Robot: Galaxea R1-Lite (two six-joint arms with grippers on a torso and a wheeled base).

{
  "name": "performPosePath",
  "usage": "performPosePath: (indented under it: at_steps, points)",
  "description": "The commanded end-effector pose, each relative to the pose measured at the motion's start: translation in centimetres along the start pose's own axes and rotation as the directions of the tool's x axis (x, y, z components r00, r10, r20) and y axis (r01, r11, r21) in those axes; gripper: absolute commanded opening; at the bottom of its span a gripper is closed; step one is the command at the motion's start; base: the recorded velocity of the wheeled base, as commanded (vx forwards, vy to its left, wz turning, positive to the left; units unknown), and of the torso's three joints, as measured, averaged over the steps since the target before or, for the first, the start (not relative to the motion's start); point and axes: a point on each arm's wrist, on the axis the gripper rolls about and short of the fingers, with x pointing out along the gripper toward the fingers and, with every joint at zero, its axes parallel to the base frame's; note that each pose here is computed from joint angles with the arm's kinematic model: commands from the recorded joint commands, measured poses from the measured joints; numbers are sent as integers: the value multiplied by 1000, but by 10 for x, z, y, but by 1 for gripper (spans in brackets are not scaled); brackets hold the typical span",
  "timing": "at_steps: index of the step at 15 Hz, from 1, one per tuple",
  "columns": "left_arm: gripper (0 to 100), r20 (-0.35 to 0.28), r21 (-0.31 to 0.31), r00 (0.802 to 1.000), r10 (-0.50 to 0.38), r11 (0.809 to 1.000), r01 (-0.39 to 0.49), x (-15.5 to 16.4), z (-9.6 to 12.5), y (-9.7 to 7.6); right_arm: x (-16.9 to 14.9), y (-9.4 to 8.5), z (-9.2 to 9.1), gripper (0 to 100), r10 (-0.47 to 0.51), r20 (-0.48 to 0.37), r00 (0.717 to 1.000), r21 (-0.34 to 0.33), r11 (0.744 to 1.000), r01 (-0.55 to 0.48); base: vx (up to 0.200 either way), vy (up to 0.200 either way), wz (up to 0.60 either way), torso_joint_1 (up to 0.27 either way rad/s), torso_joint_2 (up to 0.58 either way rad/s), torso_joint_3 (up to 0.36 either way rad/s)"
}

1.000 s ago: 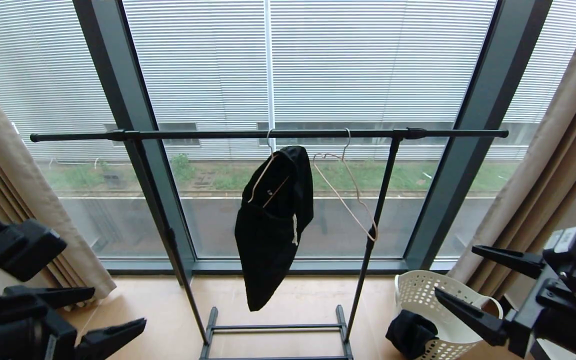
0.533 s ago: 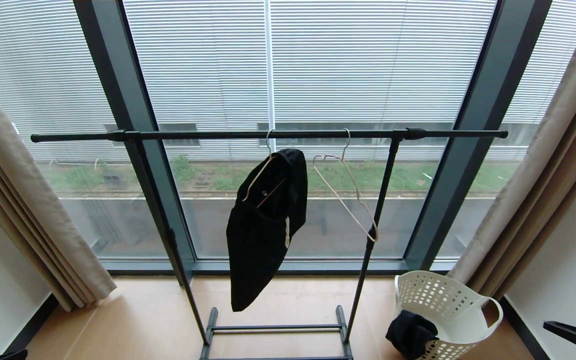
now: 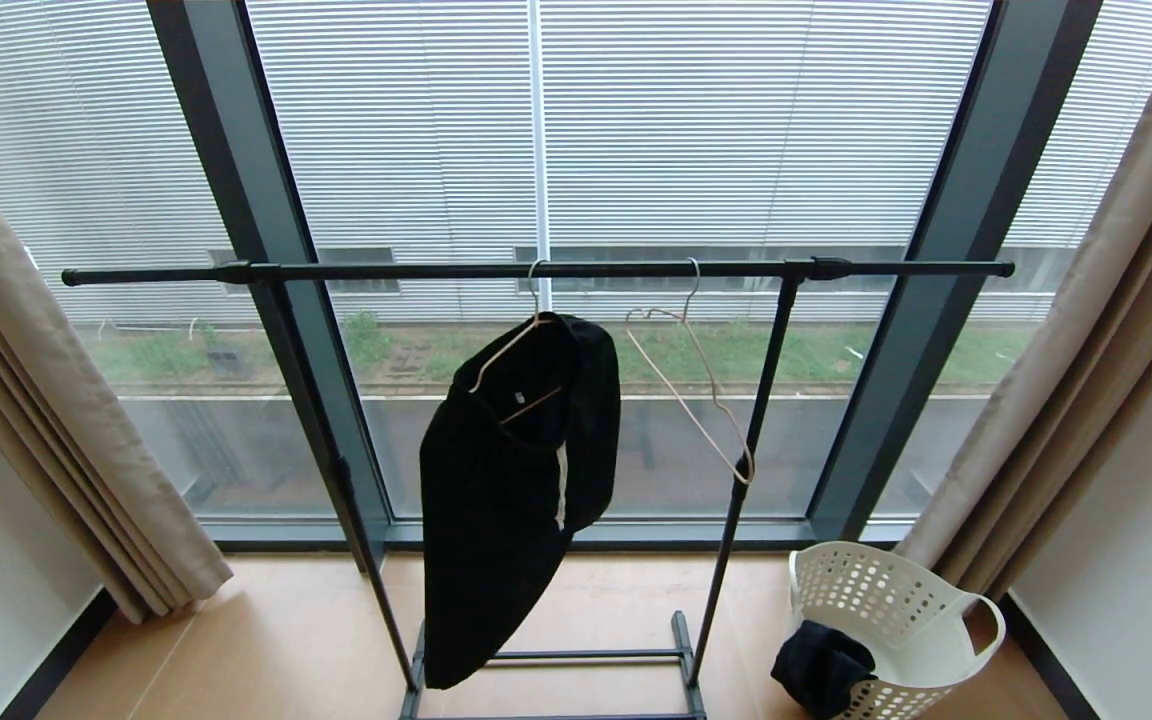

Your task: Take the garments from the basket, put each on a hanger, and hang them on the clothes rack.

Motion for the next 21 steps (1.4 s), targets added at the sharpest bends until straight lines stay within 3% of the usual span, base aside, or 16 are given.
performPosePath:
  at_steps: [1, 4, 8, 9, 11, 13, 16, 18, 19, 21]
  points:
    - [100, 67, -18, 996, 58, 998, -57, -6, -4, -1, -9, 4, -4, 100, -121, 93, 988, 25, 993, 119, 0, 0, 0, 0, 0, 0]
    - [100, 101, 0, 982, 157, 987, -158, -8, -11, -4, -9, 5, -4, 100, -120, 90, 989, 32, 993, 118, 0, 0, 0, 0, 0, 0]
    - [100, 114, -21, 981, 155, 988, -154, -8, -11, -5, -10, 6, -3, 100, -58, 92, 994, 33, 998, 55, 0, 0, 0, 0, 0, 0]
    - [100, 126, -24, 987, 97, 995, -95, -8, -10, -6, -11, 7, -3, 100, -3, 96, 995, 29, 1000, 0, 0, 0, 0, 0, 0, 0]
    - [100, 121, -29, 990, 75, 997, -72, -7, -10, -6, -12, 9, -2, 100, 135, 108, 985, 45, 989, -141, 0, 0, 0, 0, 0, 0]
    - [100, 120, -34, 989, 81, 996, -77, -7, -10, -6, -12, 10, -1, 100, 203, 115, 972, 90, 973, -214, 0, 0, 0, 0, 0, 0]
    - [100, 174, -68, 968, 180, 983, -171, -12, -13, -8, -12, 9, -2, 100, 185, 127, 975, 92, 976, -197, 0, 0, 0, 0, 0, 0]
    - [100, 170, -98, 959, 227, 972, -213, -12, -15, -7, -13, 9, -2, 100, 202, 124, 971, 93, 972, -214, 0, 0, 0, 0, 0, 0]
    - [100, 181, -99, 958, 224, 973, -209, -12, -15, -7, -13, 9, -2, 100, 335, 136, 932, 70, 935, -346, 0, 0, 0, 0, 0, 0]
    - [100, 182, -95, 958, 221, 974, -206, -12, -15, -7, -15, 8, -3, 100, 379, 162, 911, 62, 918, -392, 0, 0, 0, 0, 0, 0]
